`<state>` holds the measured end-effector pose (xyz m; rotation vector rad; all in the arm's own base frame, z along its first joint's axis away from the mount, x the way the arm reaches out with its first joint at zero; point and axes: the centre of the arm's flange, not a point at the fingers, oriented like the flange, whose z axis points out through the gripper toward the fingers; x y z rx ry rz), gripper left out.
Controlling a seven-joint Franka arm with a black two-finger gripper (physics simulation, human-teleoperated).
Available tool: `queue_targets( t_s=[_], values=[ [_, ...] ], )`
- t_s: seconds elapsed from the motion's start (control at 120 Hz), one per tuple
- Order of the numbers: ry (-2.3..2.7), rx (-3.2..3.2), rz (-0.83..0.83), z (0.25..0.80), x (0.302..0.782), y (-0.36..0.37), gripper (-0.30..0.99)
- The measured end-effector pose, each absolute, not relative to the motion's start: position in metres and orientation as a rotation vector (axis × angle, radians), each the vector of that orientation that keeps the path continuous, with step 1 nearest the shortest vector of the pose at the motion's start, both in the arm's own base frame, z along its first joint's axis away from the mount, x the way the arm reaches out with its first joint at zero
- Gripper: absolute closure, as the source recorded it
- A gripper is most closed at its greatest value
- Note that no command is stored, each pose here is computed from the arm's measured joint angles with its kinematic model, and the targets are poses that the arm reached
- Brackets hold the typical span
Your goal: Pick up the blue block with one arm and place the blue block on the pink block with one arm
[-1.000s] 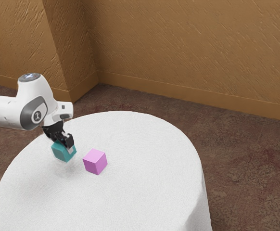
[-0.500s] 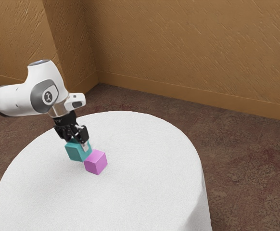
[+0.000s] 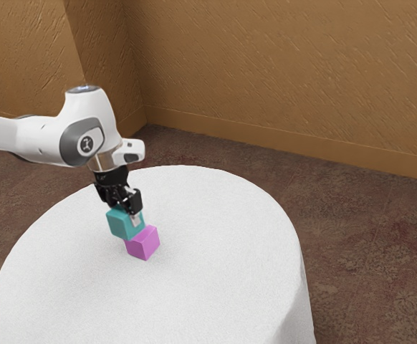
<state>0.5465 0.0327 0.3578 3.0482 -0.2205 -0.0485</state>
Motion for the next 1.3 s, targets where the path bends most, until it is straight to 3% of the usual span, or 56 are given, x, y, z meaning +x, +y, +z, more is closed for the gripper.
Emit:
queue_targets(
  t_s=[0.717,1.3],
  values=[
    [-0.125,3.14,-0.025,0.352,0.577,0.022,0.35],
    [-0.074,3.16,-0.01,0.339,0.571,0.008,0.34]
  ],
)
